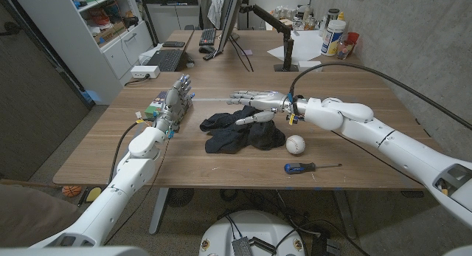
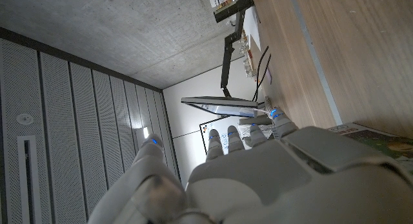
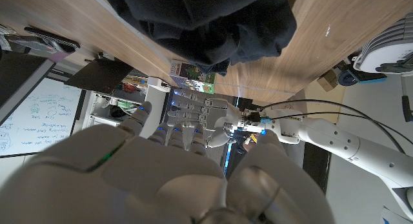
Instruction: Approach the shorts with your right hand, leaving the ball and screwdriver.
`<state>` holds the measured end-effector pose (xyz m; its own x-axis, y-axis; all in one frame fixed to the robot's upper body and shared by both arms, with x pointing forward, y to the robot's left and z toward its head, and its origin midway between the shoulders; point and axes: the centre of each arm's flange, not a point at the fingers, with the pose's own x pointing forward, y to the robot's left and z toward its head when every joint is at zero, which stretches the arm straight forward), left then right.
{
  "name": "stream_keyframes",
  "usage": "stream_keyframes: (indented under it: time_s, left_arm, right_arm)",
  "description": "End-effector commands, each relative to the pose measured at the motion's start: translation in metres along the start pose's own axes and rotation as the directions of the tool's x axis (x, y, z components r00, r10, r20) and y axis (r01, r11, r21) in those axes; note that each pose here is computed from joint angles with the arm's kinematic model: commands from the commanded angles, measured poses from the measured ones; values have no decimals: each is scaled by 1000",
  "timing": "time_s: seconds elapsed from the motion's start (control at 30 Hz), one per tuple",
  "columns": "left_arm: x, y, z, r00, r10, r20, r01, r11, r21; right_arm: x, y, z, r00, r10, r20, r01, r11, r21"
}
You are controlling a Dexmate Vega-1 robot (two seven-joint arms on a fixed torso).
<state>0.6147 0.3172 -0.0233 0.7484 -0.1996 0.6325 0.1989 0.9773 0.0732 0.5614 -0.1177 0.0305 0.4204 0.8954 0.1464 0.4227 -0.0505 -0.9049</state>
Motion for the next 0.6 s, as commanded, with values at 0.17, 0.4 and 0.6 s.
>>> stream_keyframes:
  time_s: [0.17, 0.4, 0.6]
  left_arm:
    - [0, 0, 1, 1000, 1, 3, -1, 1000, 0]
    - [1, 0, 2, 1000, 1, 5, -1, 1000, 1]
    - [1, 0, 3, 1000, 7, -8, -7, 1000, 6]
  right_arm:
    - [6, 4, -7, 999, 35, -5, -35, 999, -22]
    - [8, 7, -9, 998, 67, -5, -67, 996, -54]
    - [10, 10, -10, 997, 79, -3, -79, 995, -60]
